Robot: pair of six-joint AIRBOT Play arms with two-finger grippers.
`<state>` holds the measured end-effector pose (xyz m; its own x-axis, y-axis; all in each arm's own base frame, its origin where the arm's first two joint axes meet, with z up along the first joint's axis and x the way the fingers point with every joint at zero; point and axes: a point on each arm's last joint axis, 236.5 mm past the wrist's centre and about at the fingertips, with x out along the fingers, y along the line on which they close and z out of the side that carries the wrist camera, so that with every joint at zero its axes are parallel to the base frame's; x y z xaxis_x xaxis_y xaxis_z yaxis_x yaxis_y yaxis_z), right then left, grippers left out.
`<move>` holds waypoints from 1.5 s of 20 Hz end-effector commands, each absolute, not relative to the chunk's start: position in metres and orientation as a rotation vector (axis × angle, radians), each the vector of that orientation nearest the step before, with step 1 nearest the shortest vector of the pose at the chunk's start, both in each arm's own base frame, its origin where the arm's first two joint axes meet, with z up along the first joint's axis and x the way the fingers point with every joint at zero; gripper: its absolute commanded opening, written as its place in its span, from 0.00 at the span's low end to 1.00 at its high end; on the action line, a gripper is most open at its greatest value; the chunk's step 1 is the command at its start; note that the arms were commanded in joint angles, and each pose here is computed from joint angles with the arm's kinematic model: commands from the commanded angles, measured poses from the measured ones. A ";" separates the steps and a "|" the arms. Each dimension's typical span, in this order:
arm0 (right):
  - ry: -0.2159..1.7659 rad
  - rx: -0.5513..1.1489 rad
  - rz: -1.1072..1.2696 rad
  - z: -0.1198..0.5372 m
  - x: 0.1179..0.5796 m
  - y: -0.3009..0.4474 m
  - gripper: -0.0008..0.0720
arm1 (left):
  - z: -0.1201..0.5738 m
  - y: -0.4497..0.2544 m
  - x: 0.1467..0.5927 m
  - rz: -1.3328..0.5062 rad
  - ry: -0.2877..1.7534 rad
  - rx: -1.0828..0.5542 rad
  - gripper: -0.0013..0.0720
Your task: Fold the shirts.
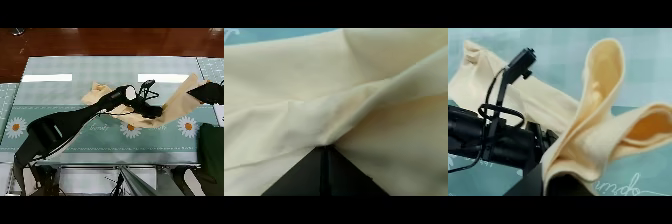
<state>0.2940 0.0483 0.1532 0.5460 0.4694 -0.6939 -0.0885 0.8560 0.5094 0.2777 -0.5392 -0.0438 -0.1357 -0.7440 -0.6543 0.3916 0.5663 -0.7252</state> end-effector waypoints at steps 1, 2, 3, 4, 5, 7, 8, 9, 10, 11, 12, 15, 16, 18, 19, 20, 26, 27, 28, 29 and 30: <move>0.940 0.466 0.347 0.156 0.292 0.051 0.04 | -0.023 -0.530 0.289 -1.030 1.425 -0.380 0.05; 0.935 0.471 0.344 0.156 0.293 0.051 0.04 | -0.012 -0.512 0.310 -1.010 1.410 -0.399 0.05; 0.925 0.479 0.345 0.158 0.295 0.052 0.04 | -0.001 -0.484 0.338 -0.972 1.384 -0.396 0.05; 0.911 0.493 0.358 0.162 0.297 0.055 0.04 | 0.008 -0.450 0.364 -0.916 1.367 -0.383 0.05; 0.885 0.517 0.380 0.169 0.300 0.060 0.04 | 0.020 -0.409 0.391 -0.843 1.346 -0.370 0.05; 0.846 0.528 0.431 0.180 0.307 0.076 0.04 | 0.054 -0.329 0.427 -0.726 1.277 -0.373 0.05; 0.852 0.511 0.477 0.182 0.309 0.092 0.04 | 0.079 -0.288 0.436 -0.673 1.218 -0.389 0.05; 0.859 0.494 0.529 0.183 0.313 0.112 0.04 | 0.104 -0.250 0.438 -0.626 1.145 -0.393 0.05; 0.861 0.476 0.588 0.186 0.320 0.138 0.04 | 0.125 -0.218 0.433 -0.582 1.076 -0.391 0.05; 0.866 0.462 0.642 0.186 0.327 0.164 0.04 | 0.146 -0.191 0.419 -0.546 1.012 -0.400 0.05; 0.874 0.445 0.697 0.184 0.335 0.196 0.04 | 0.162 -0.170 0.401 -0.519 0.953 -0.404 0.05; 0.924 0.392 0.834 0.164 0.355 0.292 0.04 | 0.188 -0.138 0.333 -0.461 0.790 -0.422 0.06; 0.950 0.371 0.870 0.151 0.362 0.323 0.04 | 0.186 -0.135 0.307 -0.462 0.770 -0.421 0.06; 0.995 0.329 0.907 0.119 0.379 0.371 0.04 | 0.170 -0.134 0.269 -0.447 0.767 -0.470 0.06; 1.020 0.323 0.916 0.102 0.387 0.388 0.04 | 0.158 -0.133 0.253 -0.442 0.767 -0.483 0.06; 1.049 0.320 0.919 0.084 0.394 0.402 0.04 | 0.147 -0.132 0.242 -0.439 0.770 -0.492 0.06; 1.212 0.347 0.887 0.015 0.409 0.424 0.04 | 0.104 -0.132 0.222 -0.410 0.837 -0.536 0.06; 1.224 0.350 0.879 0.010 0.409 0.423 0.04 | 0.103 -0.131 0.223 -0.408 0.840 -0.538 0.06; 1.222 0.351 0.873 0.009 0.411 0.422 0.04 | 0.103 -0.131 0.226 -0.405 0.836 -0.540 0.06; 1.215 0.358 0.862 0.011 0.415 0.418 0.04 | 0.104 -0.130 0.228 -0.401 0.831 -0.543 0.06; 1.210 0.377 0.845 0.013 0.422 0.413 0.04 | 0.104 -0.130 0.231 -0.396 0.823 -0.547 0.06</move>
